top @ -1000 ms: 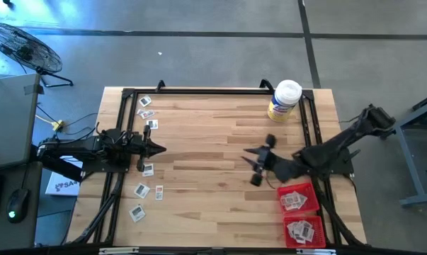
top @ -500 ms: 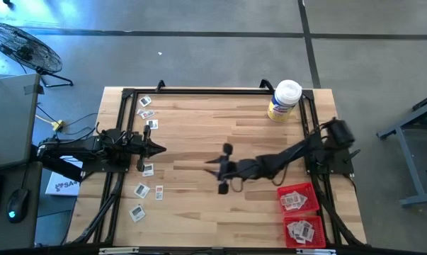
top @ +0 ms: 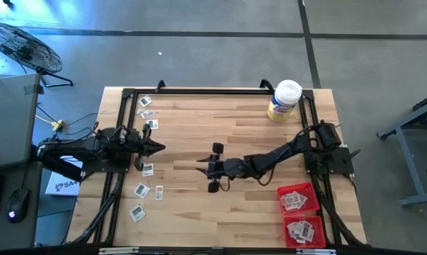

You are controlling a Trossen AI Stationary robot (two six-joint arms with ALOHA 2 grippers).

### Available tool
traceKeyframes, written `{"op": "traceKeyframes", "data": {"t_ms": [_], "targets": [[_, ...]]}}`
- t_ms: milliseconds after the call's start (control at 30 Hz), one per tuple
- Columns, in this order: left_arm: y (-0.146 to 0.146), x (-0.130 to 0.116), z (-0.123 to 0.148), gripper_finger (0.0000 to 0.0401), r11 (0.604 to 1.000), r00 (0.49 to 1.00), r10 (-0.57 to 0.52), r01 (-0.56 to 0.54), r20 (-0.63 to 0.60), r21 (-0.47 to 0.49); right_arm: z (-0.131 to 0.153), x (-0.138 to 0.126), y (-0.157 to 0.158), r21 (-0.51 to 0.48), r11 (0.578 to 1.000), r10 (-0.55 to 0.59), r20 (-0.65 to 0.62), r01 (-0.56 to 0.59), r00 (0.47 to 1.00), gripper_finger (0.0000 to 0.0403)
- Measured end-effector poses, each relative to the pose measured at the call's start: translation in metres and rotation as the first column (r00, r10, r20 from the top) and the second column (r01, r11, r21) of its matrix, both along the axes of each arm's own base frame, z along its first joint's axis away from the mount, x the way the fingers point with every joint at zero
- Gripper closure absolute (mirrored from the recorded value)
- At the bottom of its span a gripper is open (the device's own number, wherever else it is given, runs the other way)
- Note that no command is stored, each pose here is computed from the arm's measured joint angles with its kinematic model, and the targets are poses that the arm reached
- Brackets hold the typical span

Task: Pick & Place First Aid Supplies
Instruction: Put the white towelette pack into the bottom red bin

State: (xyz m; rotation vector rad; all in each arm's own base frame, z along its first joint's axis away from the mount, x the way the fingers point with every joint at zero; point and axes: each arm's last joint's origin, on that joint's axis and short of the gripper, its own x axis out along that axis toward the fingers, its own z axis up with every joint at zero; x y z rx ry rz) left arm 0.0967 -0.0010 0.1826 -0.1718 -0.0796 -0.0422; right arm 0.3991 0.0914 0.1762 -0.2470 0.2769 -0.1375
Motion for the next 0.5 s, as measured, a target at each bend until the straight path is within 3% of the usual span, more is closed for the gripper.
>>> {"op": "traceKeyframes", "data": {"t_ms": [100, 233, 333, 500], "targets": [[0.000, 0.001, -0.002, 0.0400, 1.000, 0.999, -0.005, 0.005, 0.043, -0.018, -0.007, -0.006, 0.008, 0.019, 1.000, 0.019, -0.017, -0.019, 1.000, 0.0284], [0.001, 0.006, -0.007, 0.0400, 0.991, 1.000, 0.008, -0.011, -0.023, -0.135, -0.016, -0.014, 0.016, 0.028, 0.999, 0.036, -0.044, -0.035, 0.998, 0.0284], [0.000, 0.011, -0.005, 0.0400, 0.986, 1.000, -0.004, 0.000, -0.023, -0.170, -0.021, -0.018, 0.016, 0.032, 0.999, 0.037, -0.057, -0.035, 0.998, 0.0284], [0.000, 0.028, 0.004, 0.0400, 0.983, 0.989, -0.019, -0.009, -0.150, -0.183, -0.024, -0.020, 0.015, 0.063, 0.998, 0.027, -0.062, -0.023, 0.998, 0.0284]]}}
